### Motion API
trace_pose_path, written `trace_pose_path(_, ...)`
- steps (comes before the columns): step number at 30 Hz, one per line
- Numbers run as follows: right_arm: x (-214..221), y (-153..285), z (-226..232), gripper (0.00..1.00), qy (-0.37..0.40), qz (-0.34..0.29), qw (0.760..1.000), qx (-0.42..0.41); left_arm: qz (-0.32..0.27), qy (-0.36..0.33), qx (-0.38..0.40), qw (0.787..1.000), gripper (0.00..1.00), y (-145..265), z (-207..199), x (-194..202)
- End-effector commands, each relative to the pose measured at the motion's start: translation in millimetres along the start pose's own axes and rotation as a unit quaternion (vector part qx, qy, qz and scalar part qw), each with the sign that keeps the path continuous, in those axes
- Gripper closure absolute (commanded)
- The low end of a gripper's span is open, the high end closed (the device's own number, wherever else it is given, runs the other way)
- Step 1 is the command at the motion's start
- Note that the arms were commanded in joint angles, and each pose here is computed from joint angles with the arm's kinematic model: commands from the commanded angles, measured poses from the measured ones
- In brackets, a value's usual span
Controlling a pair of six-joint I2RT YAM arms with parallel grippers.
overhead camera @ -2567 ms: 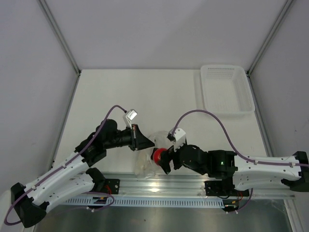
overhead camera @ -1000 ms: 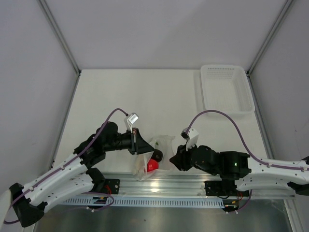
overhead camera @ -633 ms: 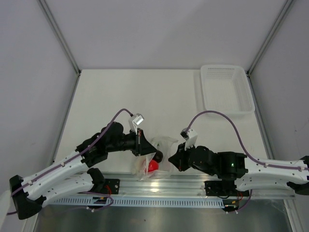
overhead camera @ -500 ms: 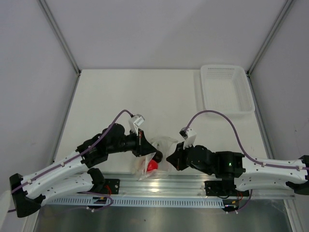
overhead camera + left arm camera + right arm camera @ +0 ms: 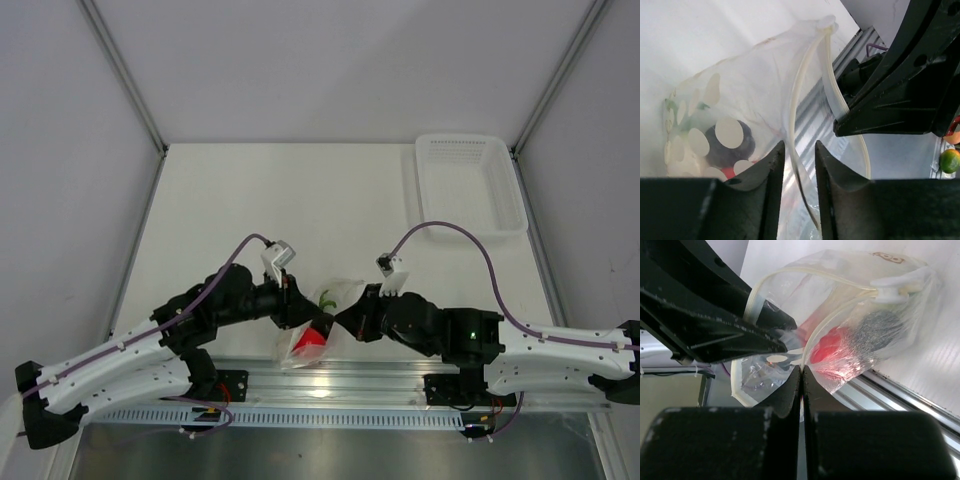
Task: Place the food in the zip-top bag and seal the zipper
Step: Adjust the zipper food storage bag at the center of the board.
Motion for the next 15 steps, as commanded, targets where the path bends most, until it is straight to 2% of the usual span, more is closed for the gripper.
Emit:
trace_pose_path(1,-30,6,20,1.0,-0.059,-0.053,0.997,-0.021,-0.012,-0.028,0.02,0.999,0.66,-1,-7,-1)
trace_pose_path(2,-32,6,20,1.0,-0.066,-0.059,0.996,-0.018,-0.012,-0.03,0.022,0.999,0.6,0,-8,-1)
trace_pose_path(11,-38,6,13,1.0,-0.1,-0.076,0.992,0.003,-0.018,-0.06,0.044,0.997,0.37,6,-17,1)
trace_pose_path(12,-39,6,12,1.0,-0.102,-0.078,0.992,0.008,-0.019,-0.064,0.046,0.997,0.31,6,-19,1)
trace_pose_path(15,-39,2,12,1.0,-0.117,-0.079,0.99,0.018,-0.021,-0.08,0.047,0.995,0.23,7,-23,2)
Point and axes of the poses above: each gripper's point midway between its finger pads, its own y axis back along the fingers, its own z axis along the line the jaws close on, x = y × z, the point moved 3 cm from there along y, back along the fingers, and after that the axes turned 4 degrees about y, right-handed, at the moved point
